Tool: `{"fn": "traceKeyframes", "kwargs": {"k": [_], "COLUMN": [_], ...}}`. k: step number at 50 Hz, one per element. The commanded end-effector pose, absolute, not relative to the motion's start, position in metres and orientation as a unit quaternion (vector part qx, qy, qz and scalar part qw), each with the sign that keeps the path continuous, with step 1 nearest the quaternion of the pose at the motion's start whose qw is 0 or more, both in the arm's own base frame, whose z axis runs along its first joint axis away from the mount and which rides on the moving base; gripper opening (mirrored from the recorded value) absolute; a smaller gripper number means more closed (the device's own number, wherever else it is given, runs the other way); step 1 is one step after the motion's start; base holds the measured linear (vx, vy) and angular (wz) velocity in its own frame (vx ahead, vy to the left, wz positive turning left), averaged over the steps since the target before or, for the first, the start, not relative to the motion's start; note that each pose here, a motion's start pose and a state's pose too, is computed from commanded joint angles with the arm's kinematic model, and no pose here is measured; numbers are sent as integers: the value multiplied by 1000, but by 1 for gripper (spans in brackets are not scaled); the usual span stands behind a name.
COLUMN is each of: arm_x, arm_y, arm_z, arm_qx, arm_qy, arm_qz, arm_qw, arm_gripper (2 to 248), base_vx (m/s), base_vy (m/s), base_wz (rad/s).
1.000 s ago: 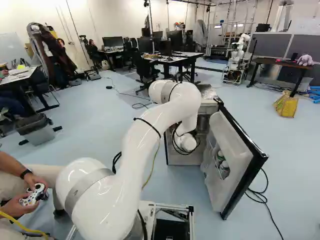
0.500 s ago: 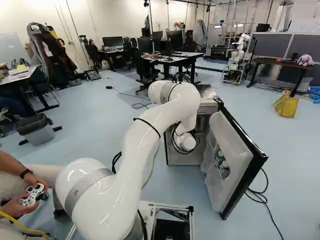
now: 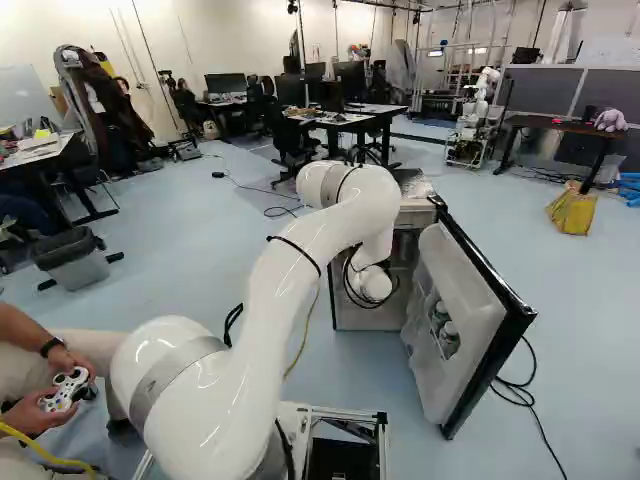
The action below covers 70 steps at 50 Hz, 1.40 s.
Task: Grab a drink from the fridge
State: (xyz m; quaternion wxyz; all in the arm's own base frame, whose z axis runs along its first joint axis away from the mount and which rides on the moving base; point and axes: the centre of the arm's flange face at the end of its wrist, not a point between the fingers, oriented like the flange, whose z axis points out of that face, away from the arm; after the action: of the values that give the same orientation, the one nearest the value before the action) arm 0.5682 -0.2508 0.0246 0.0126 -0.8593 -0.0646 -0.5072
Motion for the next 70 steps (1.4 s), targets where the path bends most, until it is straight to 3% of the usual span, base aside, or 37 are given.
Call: {"fn": "traceKeyframes", "kwargs": {"k": [4, 5, 15, 16, 70], "arm_x": [568, 568, 568, 568, 604], "arm_y": [-251, -251, -251, -251, -234], "arm_z": [25, 25, 25, 25, 17], "arm_qx": [-859, -859, -859, -859, -846], "arm_qy": [-65, -65, -65, -65, -91], "arm_qz": [-507, -507, -507, -507, -524], "arm_qw": [13, 13, 13, 13, 14], "arm_gripper": [210, 197, 184, 173, 172], "base_vx": [0, 0, 0, 0, 0], "base_vy": [0, 0, 0, 0, 0], "base_wz": [0, 0, 0, 0, 0]}}
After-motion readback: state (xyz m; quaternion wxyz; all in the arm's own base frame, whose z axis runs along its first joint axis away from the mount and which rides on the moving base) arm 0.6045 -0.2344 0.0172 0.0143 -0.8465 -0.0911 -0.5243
